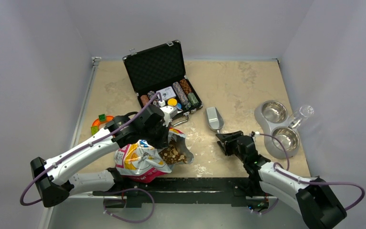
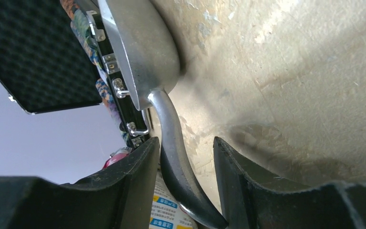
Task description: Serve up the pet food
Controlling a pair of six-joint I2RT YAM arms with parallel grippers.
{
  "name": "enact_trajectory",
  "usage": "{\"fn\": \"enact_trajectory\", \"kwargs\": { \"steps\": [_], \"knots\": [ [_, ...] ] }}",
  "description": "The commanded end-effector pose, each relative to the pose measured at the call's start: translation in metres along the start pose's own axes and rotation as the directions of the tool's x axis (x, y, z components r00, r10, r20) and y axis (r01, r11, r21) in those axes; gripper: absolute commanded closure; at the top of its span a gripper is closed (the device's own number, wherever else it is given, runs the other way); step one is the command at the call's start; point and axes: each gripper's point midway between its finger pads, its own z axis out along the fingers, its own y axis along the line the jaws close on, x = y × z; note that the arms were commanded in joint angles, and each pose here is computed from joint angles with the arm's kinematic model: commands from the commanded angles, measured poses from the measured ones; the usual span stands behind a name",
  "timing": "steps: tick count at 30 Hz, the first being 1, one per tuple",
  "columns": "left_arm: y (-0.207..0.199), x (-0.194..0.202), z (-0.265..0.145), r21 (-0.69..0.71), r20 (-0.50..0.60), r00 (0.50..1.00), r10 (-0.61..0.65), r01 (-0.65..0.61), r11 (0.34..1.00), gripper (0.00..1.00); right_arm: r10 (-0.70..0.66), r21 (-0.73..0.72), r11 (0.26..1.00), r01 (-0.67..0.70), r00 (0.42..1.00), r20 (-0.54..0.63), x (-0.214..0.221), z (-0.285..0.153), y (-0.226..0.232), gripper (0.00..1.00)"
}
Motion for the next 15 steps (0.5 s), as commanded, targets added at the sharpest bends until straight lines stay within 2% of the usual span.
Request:
{"fn": "enact_trajectory", "kwargs": {
  "steps": [1, 15],
  "knots": [
    [-0.0213, -0.0091, -0.0172, 0.098, 0.036, 0.999, 0.013, -0.016, 0.995, 1.00, -0.032, 0.088, 0.996, 0.026, 0.997, 0.072, -0.0198, -0.0037, -0.0660, 0.50],
    [-0.0213, -0.0089, -0.0177, 0.099, 0.037, 0.999, 0.010, -0.013, 0.995, 1.00, -0.040, 0.108, 0.994, 0.032, 0.997, 0.064, -0.0214, -0.0007, -0.0701, 0.45]
  ]
}}
